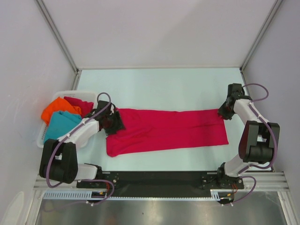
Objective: Fold and stack the t-shirts
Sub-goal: Fold the other side of the tshirt into a rectangle
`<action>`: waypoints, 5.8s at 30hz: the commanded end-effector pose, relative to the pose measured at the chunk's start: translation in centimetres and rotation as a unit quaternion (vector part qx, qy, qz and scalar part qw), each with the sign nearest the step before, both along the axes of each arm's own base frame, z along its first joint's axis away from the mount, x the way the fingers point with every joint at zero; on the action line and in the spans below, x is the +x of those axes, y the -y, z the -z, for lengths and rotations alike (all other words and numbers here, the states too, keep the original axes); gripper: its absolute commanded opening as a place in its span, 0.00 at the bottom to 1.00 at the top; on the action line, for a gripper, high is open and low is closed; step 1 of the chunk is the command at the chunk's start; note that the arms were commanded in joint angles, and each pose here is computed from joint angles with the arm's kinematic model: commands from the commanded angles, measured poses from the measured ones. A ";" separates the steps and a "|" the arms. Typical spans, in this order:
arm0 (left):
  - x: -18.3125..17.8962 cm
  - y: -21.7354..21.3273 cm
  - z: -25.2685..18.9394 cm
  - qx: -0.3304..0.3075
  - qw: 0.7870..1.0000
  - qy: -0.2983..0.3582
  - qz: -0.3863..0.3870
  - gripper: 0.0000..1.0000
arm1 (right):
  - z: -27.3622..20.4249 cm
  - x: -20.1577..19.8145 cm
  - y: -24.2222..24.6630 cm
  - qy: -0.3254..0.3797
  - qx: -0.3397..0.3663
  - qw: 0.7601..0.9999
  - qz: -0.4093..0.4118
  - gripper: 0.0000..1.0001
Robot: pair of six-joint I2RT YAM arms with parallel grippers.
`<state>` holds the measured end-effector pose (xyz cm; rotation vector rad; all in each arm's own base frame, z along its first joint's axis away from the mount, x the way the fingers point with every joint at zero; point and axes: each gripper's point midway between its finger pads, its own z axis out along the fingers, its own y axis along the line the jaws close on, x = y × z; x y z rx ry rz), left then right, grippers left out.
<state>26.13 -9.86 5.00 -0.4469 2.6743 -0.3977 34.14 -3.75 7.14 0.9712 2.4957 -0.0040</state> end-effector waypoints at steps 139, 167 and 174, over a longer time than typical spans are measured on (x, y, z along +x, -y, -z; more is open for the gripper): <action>-1.9 9.6 2.2 0.546 0.789 0.145 0.242 0.25 | -3.4 -0.1 1.2 0.043 -0.012 0.999 0.000 0.20; -1.8 11.6 0.8 0.491 0.822 0.152 0.244 0.00 | -3.6 0.1 1.2 0.049 -0.009 0.999 0.001 0.19; -1.3 12.4 -2.0 0.475 0.830 0.172 0.238 0.00 | -3.4 0.1 1.1 0.049 -0.008 0.999 0.000 0.19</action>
